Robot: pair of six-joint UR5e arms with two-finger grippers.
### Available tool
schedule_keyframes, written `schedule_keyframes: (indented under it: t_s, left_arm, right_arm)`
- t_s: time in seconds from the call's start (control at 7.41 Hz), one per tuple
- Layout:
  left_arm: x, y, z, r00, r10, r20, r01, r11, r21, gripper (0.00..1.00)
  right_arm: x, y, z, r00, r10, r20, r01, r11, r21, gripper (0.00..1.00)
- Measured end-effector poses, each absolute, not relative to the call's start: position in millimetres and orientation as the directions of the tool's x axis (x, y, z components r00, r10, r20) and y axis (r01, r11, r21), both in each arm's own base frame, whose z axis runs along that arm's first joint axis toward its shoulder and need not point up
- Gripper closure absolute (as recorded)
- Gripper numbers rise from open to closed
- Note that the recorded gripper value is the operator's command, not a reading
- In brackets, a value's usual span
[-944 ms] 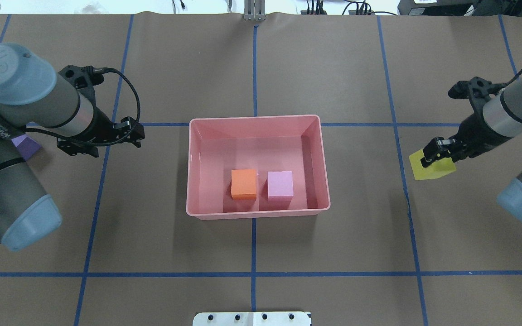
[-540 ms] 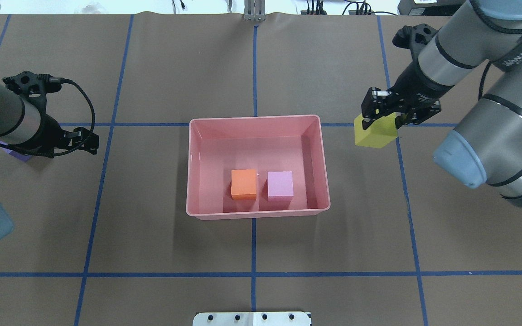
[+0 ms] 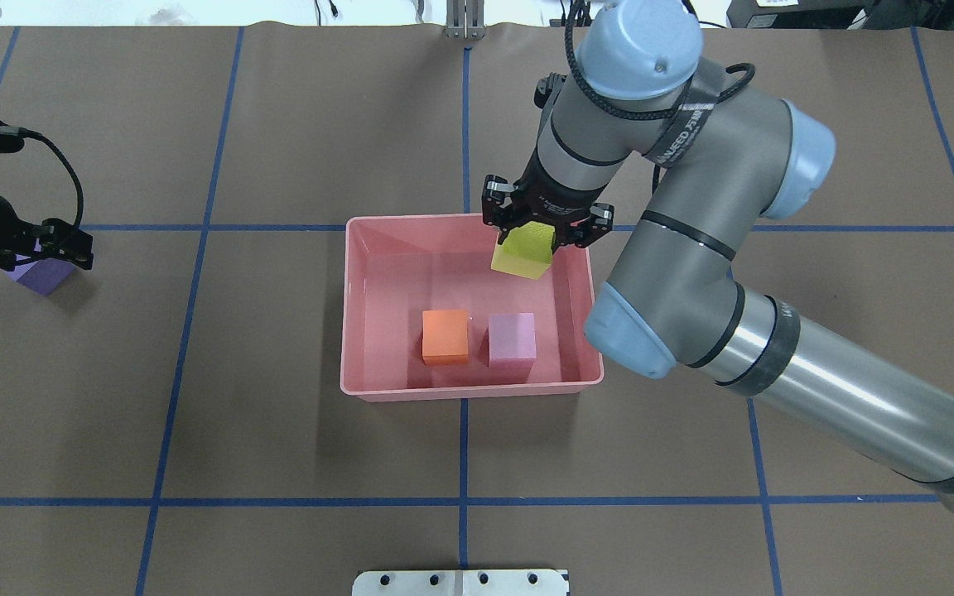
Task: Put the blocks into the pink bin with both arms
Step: 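Carry the yellow cube into the bin with the right gripper and release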
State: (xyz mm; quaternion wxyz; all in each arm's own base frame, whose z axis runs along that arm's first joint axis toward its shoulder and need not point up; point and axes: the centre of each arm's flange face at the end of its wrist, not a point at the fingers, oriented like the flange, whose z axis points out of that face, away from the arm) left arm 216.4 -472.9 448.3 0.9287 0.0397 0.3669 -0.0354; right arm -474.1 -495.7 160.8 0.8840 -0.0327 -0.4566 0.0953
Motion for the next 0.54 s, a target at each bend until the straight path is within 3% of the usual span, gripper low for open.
schedule_keyframes:
  t_s: [0.54]
  left_arm:
    - [203, -485, 472, 0.745, -0.060, -0.665, 0.104, 0.994, 0.027, 0.00]
  right_arm:
    - [-515, -495, 187, 0.571, 0.207, 0.794, -0.169, 0.977, -0.134, 0.99]
